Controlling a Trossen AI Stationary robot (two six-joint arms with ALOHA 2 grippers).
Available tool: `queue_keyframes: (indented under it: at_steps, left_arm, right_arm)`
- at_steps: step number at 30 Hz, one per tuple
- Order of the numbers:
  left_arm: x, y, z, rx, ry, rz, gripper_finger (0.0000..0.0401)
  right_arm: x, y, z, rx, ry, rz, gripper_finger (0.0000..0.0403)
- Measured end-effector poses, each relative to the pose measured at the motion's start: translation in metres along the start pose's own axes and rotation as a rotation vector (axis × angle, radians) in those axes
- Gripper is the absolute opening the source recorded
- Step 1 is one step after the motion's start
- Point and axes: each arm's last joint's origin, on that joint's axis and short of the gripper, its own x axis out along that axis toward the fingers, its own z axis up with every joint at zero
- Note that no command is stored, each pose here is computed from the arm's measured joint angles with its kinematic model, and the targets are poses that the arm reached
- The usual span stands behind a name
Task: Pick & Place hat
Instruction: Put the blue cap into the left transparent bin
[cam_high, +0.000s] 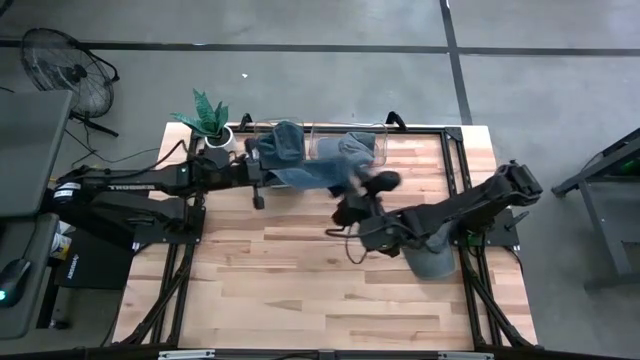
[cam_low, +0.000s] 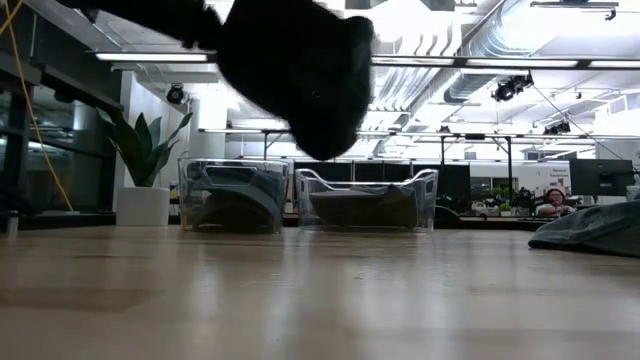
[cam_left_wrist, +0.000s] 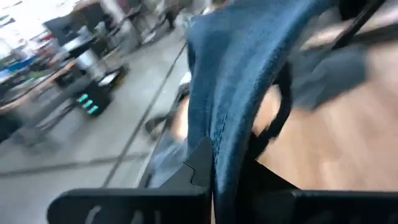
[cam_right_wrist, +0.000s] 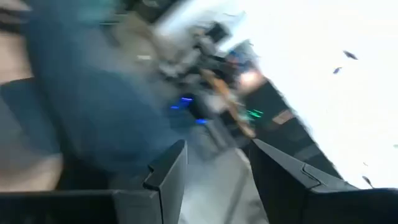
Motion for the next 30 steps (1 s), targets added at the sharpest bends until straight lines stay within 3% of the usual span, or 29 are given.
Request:
queue_keyframes:
  at_steps: [3,8,14,21,26,30]
  left_arm:
    - [-0.009,0.001,-0.004,0.025,0.051,0.032,0.0005]
    - [-0.024,0.007,-0.002,0.034,0.077,0.111,0.0005]
    - [-0.039,0.011,0.005,0.079,0.056,0.216,0.0005]
    - [-0.053,0.014,0.022,0.143,0.065,0.358,0.0005]
    - [-0.055,0.01,0.025,0.228,0.165,0.487,0.0005]
    - [-0.045,0.001,0.021,0.302,0.296,0.577,0.0005]
  right_arm:
    - [-0.01,-0.018,0.002,0.065,0.034,-0.075,0.0168]
    - [-0.021,-0.036,0.002,0.212,0.003,-0.045,0.0168]
    - [-0.03,-0.037,-0.003,0.265,-0.02,-0.016,0.0168]
    - [-0.03,-0.023,-0.021,0.397,-0.023,0.196,0.0168]
    - [-0.024,-0.016,-0.041,0.472,0.112,0.376,0.0168]
    - [-0.022,-0.015,-0.052,0.506,0.224,0.446,0.0167]
